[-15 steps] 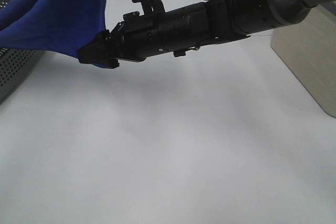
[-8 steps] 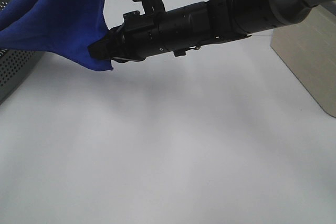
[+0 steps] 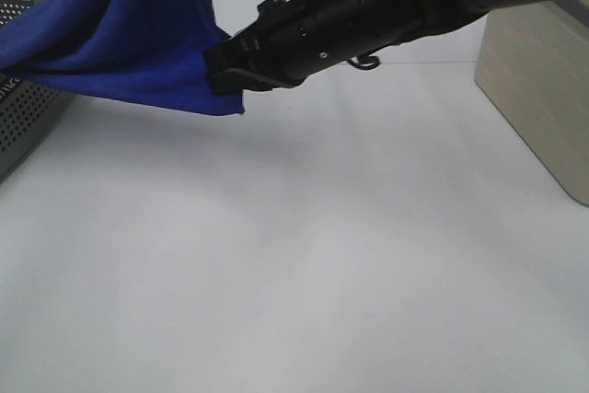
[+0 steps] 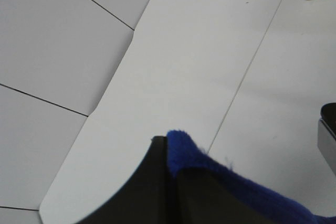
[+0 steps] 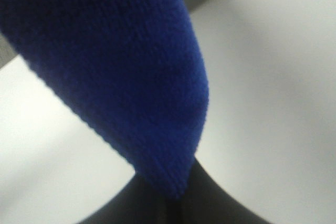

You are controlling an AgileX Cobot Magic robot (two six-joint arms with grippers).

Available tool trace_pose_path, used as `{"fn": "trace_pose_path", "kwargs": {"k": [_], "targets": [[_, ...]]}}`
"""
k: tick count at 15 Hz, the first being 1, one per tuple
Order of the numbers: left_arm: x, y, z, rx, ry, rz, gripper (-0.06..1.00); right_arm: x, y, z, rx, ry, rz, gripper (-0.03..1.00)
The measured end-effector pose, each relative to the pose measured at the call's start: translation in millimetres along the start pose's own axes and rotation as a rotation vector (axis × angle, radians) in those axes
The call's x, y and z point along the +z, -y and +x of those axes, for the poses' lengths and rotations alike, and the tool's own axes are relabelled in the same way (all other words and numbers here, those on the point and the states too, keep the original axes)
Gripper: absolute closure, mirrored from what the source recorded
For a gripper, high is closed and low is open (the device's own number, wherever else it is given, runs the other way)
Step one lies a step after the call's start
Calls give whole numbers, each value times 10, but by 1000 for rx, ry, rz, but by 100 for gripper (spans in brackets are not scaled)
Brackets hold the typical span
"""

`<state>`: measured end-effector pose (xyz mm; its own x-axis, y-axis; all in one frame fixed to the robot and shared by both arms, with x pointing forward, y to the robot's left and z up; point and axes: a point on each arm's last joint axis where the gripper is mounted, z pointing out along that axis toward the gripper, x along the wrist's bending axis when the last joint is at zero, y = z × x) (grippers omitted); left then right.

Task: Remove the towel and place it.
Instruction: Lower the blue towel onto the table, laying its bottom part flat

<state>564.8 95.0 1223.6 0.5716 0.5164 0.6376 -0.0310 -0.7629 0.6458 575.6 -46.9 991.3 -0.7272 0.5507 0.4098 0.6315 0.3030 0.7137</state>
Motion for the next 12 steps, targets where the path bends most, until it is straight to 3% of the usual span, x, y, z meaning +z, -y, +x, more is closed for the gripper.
{"fn": "trace_pose_path", "kwargs": {"k": [4, 7, 9, 11, 12], "targets": [[-2, -43, -54, -88, 61, -45, 94, -592, -71, 14, 16, 141, 300, 95], [-3, -72, -38, -96, 44, -79, 94, -1104, -308, 132, -31, 291, 472, 95], [-22, -94, -18, -97, 29, -101, 94, -1361, -476, 206, -65, 380, 503, 95], [-97, -150, 41, -100, -12, -159, 94, -1652, -761, 242, -134, 530, 433, 95], [-263, -224, 138, -95, -74, -231, 94, -1883, -980, 283, -194, 654, 363, 95]]}}
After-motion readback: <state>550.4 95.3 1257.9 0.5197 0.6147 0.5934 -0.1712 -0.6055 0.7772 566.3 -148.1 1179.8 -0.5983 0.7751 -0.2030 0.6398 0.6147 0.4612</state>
